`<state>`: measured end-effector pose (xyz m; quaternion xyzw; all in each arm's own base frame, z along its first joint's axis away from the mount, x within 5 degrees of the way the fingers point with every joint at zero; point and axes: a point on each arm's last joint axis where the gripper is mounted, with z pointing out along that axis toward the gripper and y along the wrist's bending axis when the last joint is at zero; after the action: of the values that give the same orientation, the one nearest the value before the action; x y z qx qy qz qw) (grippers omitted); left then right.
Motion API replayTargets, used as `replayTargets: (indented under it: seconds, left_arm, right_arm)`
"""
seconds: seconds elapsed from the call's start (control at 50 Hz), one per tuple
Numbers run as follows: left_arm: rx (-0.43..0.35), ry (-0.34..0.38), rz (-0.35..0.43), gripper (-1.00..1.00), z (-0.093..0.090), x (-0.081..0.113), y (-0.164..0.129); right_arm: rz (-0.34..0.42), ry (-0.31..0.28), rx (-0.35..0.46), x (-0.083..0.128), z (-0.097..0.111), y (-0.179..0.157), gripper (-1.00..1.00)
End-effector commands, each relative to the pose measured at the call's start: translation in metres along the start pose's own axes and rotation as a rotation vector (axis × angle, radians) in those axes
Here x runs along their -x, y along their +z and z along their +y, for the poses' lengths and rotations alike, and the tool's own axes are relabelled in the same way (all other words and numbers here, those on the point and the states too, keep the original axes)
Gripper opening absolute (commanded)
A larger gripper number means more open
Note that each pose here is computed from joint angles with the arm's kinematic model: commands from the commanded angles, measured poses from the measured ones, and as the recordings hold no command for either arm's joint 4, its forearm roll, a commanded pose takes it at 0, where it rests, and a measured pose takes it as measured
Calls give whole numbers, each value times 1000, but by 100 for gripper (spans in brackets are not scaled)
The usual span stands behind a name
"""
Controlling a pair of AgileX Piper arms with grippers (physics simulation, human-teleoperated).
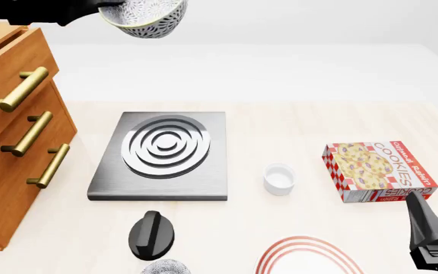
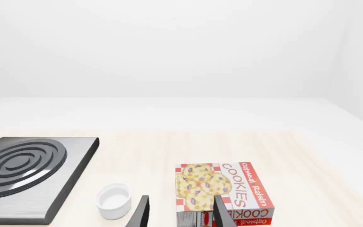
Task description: Pick the akita bowl on the wooden cabinet and place it on the plate.
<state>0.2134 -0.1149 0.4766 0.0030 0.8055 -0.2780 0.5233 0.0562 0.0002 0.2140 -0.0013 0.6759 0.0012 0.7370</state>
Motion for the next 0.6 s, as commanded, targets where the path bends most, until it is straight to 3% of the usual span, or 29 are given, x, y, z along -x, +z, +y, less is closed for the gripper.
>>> replayTargets:
  seconds: [0.02,0.6]
  left_arm:
    - [-38,13,14,-100,-10,-3,0]
    - [-106,43,74,-100,-29,-17,9]
  right_arm:
    - [0,0,0,0,0,0,100]
    - [0,0,0,0,0,0,100]
